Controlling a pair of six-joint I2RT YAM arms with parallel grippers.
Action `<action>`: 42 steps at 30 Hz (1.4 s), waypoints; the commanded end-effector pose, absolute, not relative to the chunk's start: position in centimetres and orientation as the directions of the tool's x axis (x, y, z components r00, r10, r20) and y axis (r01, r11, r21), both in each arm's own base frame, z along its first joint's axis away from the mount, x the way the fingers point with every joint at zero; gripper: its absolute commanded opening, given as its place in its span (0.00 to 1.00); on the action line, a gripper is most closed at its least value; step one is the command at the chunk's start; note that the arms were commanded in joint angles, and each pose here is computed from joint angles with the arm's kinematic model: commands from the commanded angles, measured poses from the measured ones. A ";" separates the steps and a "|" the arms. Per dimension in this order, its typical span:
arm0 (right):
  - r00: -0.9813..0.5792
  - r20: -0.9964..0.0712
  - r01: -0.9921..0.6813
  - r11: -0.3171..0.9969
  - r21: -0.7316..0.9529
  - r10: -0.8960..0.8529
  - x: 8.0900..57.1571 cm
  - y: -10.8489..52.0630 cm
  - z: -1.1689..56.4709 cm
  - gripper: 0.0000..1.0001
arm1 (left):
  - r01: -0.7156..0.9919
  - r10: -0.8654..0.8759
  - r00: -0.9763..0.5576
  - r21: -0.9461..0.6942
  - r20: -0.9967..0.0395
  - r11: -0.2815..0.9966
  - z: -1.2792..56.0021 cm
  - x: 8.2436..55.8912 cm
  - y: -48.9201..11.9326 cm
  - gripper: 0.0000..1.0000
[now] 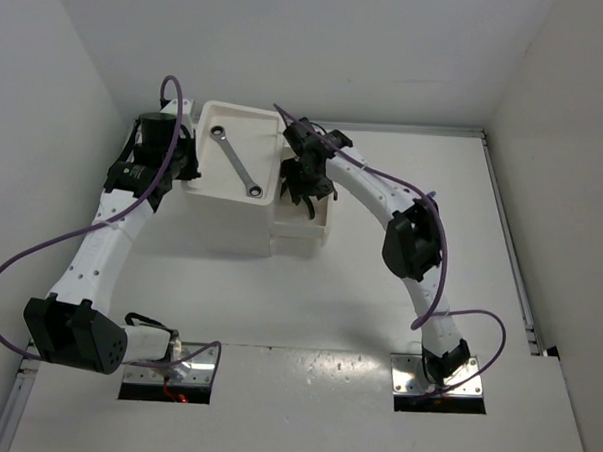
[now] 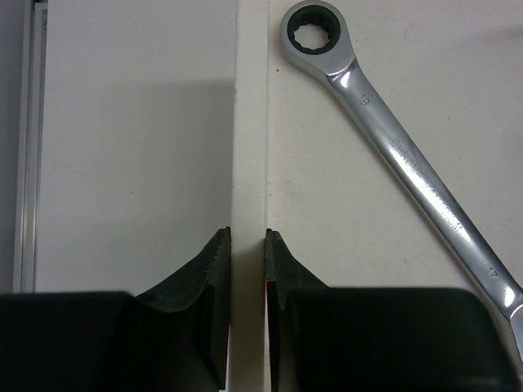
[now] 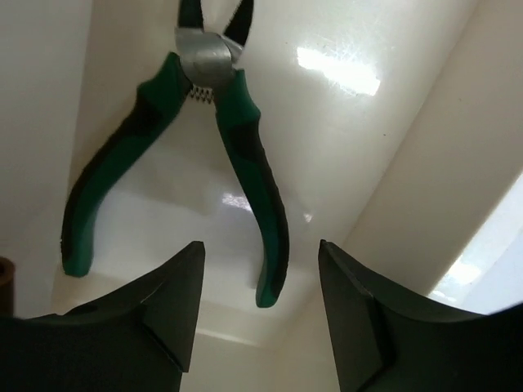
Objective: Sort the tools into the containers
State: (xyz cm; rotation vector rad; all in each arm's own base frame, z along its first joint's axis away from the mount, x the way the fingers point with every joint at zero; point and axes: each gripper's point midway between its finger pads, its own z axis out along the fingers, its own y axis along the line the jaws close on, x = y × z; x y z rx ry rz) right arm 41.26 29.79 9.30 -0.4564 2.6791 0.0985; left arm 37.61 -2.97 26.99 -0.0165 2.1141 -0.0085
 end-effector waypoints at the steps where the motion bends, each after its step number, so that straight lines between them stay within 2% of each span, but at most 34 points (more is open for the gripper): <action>1: -0.802 -0.547 -0.353 0.929 0.112 -0.239 42.6 31.4 15.6 0.59 | -0.053 -0.051 -0.487 -0.029 -0.872 0.998 27.2 38.7 -2.6 0.00; 7: -0.720 -0.676 -0.388 0.899 0.202 -0.158 44.0 29.0 22.7 0.52 | -0.051 -0.054 -0.495 -0.033 -0.867 0.998 26.7 38.6 -2.5 0.00; 8: -0.669 -0.719 -0.449 0.874 0.186 -0.190 44.2 28.9 24.1 0.52 | -0.034 -0.042 -0.497 -0.030 -0.867 0.999 26.7 38.6 -2.7 0.00; 9: -0.612 -0.769 -0.488 0.854 0.180 -0.187 43.7 28.4 27.1 0.56 | -0.034 -0.041 -0.506 -0.028 -0.861 0.999 26.3 38.7 -2.7 0.00; 10: -0.600 -0.774 -0.506 0.845 0.174 -0.200 43.5 27.3 27.0 0.60 | -0.034 -0.041 -0.506 -0.028 -0.861 0.999 26.3 38.7 -2.7 0.00; 11: -0.490 -0.848 -0.591 0.792 0.154 -0.201 42.8 27.2 30.9 0.68 | -0.029 -0.032 -0.507 -0.020 -0.862 0.999 26.3 38.7 -2.6 0.00; 14: -0.471 -0.859 -0.583 0.802 0.133 -0.200 42.8 24.6 30.3 0.72 | -0.029 -0.037 -0.499 -0.027 -0.866 0.999 26.7 38.8 -2.5 0.00; 17: -0.609 -0.772 -0.534 0.814 0.227 -0.183 43.4 20.7 26.3 0.73 | -0.029 -0.037 -0.499 -0.027 -0.866 0.999 26.8 39.1 -2.5 0.00; 18: -0.653 -0.737 -0.557 0.770 0.311 -0.174 42.8 20.8 25.5 0.74 | -0.029 -0.037 -0.507 -0.025 -0.861 0.999 26.6 38.9 -2.5 0.00; 20: -0.761 -0.638 -0.493 0.743 0.452 -0.117 43.5 18.4 22.3 0.74 | -0.016 -0.026 -0.508 -0.021 -0.861 1.000 26.6 38.9 -2.6 0.00; 21: -0.811 -0.579 -0.478 0.669 0.569 -0.087 42.7 18.8 21.3 0.74 | -0.016 -0.026 -0.509 -0.021 -0.860 1.000 26.8 38.8 -2.6 0.00; 23: -0.879 -0.476 -0.372 0.619 0.692 0.004 43.0 17.6 18.8 0.77 | -0.010 -0.014 -0.518 -0.010 -0.855 1.000 26.6 38.7 -2.5 0.00; 26: -0.920 -0.385 -0.301 0.492 0.817 0.075 42.9 16.8 18.3 0.79 | 0.006 -0.003 -0.528 -0.006 -0.849 1.000 26.4 38.5 -2.7 0.00; 28: -0.933 -0.353 -0.311 0.342 0.887 0.067 42.4 17.1 18.6 0.79 | 0.041 0.016 -0.529 -0.007 -0.848 0.999 26.4 38.5 -2.9 0.00; 29: -0.914 -0.405 -0.389 0.226 0.893 0.026 41.5 17.2 19.7 0.81 | 0.049 0.016 -0.530 -0.012 -0.848 0.999 26.4 38.5 -3.1 0.00; 30: -0.910 -0.414 -0.401 0.201 0.894 0.025 41.7 16.8 19.4 0.83 | 0.076 0.031 -0.537 -0.011 -0.843 0.997 26.2 38.3 -3.4 0.00; 33: -0.828 -0.558 -0.554 0.206 0.806 -0.043 41.5 16.0 19.5 0.84 | 0.115 0.057 -0.542 -0.007 -0.838 0.993 26.0 38.1 -3.8 0.00; 34: -0.782 -0.617 -0.618 0.237 0.750 -0.087 42.4 15.7 19.1 0.84 | 0.115 0.057 -0.542 -0.007 -0.838 0.993 26.0 38.1 -3.8 0.00; 36: -0.663 -0.719 -0.749 0.207 0.630 -0.209 41.4 15.8 18.6 0.84 | 0.122 0.058 -0.561 -0.013 -0.826 0.992 25.4 38.1 -4.0 0.00; 38: -0.600 -0.738 -0.800 0.202 0.565 -0.310 40.6 15.5 16.2 0.84 | 0.130 0.059 -0.570 -0.019 -0.820 0.991 25.2 38.1 -4.1 0.00; 39: -0.516 -0.781 -0.856 0.166 0.490 -0.353 40.1 15.7 14.6 0.84 | 0.130 0.059 -0.570 -0.019 -0.820 0.991 25.2 38.1 -4.1 0.00; 41: -0.397 -0.816 -0.918 0.175 0.356 -0.420 40.0 15.3 13.9 0.84 | 0.137 0.059 -0.571 -0.024 -0.819 0.990 25.2 38.4 -4.3 0.00; 42: -0.316 -0.836 -0.948 0.170 0.267 -0.448 40.4 15.4 11.6 0.84 | 0.137 0.059 -0.571 -0.024 -0.819 0.990 25.2 38.4 -4.3 0.00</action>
